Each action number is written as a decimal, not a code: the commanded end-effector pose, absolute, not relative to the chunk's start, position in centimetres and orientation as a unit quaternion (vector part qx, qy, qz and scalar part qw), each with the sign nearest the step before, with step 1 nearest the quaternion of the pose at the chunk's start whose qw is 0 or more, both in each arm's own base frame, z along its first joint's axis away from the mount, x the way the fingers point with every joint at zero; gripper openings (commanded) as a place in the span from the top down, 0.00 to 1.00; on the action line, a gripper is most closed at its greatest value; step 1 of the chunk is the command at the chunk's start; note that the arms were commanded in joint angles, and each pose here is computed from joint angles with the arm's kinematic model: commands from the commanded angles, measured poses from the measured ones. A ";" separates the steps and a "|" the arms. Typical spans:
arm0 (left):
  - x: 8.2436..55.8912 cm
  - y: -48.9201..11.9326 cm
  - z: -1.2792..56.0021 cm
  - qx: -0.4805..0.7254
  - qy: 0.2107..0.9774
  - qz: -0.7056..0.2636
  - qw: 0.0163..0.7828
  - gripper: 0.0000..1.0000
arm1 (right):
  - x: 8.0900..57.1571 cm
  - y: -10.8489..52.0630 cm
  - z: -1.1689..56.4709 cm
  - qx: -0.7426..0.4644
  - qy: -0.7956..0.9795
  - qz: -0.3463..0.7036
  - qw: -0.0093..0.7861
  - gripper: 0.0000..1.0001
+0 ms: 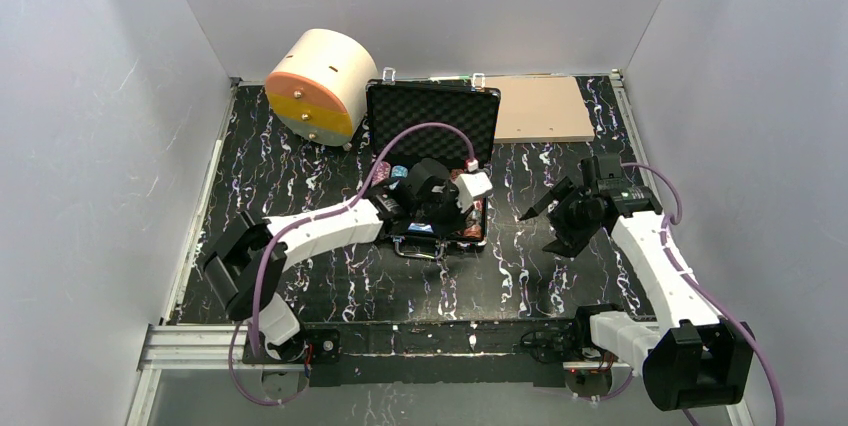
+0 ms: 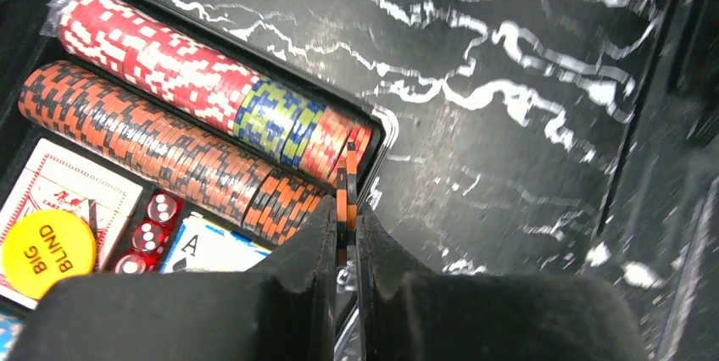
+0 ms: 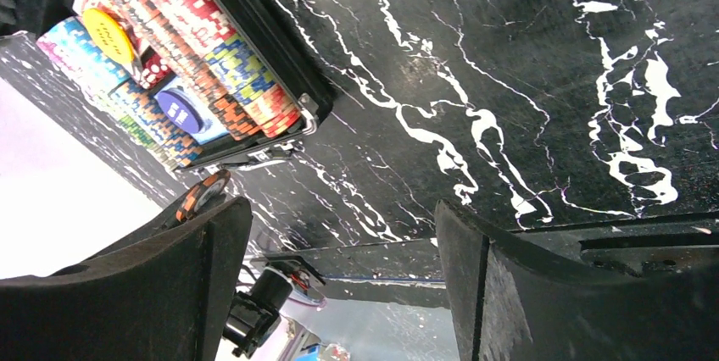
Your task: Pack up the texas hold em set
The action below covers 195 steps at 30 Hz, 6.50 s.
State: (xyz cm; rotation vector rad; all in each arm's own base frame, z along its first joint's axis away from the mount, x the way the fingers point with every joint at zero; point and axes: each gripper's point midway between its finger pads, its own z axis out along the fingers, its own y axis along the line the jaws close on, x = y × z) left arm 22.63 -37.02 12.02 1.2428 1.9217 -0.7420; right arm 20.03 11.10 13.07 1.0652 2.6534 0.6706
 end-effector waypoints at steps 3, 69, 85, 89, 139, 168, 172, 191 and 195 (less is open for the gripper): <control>21.5 -34.0 9.0 0.636 0.692 -0.206 0.272 1.00 | 19.5 10.7 12.6 0.365 0.895 0.228 0.115 0.13; 25.1 -34.8 8.8 0.668 0.674 -0.164 0.269 0.59 | 19.6 11.4 12.8 0.353 0.894 0.249 0.114 0.15; 27.4 -31.3 16.3 0.541 0.723 -0.205 0.376 0.42 | 23.0 18.8 16.2 0.195 0.863 0.442 0.148 0.37; 28.2 -29.8 17.7 0.438 0.765 -0.206 0.426 0.43 | 22.9 23.9 15.7 0.132 0.865 0.463 0.139 0.54; 26.8 -28.2 16.6 0.246 0.834 -0.266 0.417 0.08 | 23.1 29.7 10.0 0.104 0.875 0.471 0.035 0.82; 27.4 -27.8 16.2 0.255 0.835 -0.245 0.421 0.07 | 25.1 31.2 10.5 0.003 0.873 0.481 0.082 0.64; 27.7 -27.8 16.5 0.255 0.836 -0.241 0.423 0.06 | 25.1 31.0 11.7 0.008 0.875 0.475 0.087 0.65; 27.8 -27.3 16.7 0.247 0.839 -0.229 0.428 0.06 | 25.0 28.4 5.8 0.062 0.907 0.406 0.094 0.96; 27.7 -26.9 16.8 0.246 0.838 -0.225 0.432 0.06 | 25.3 28.4 5.0 0.063 0.915 0.390 0.084 0.96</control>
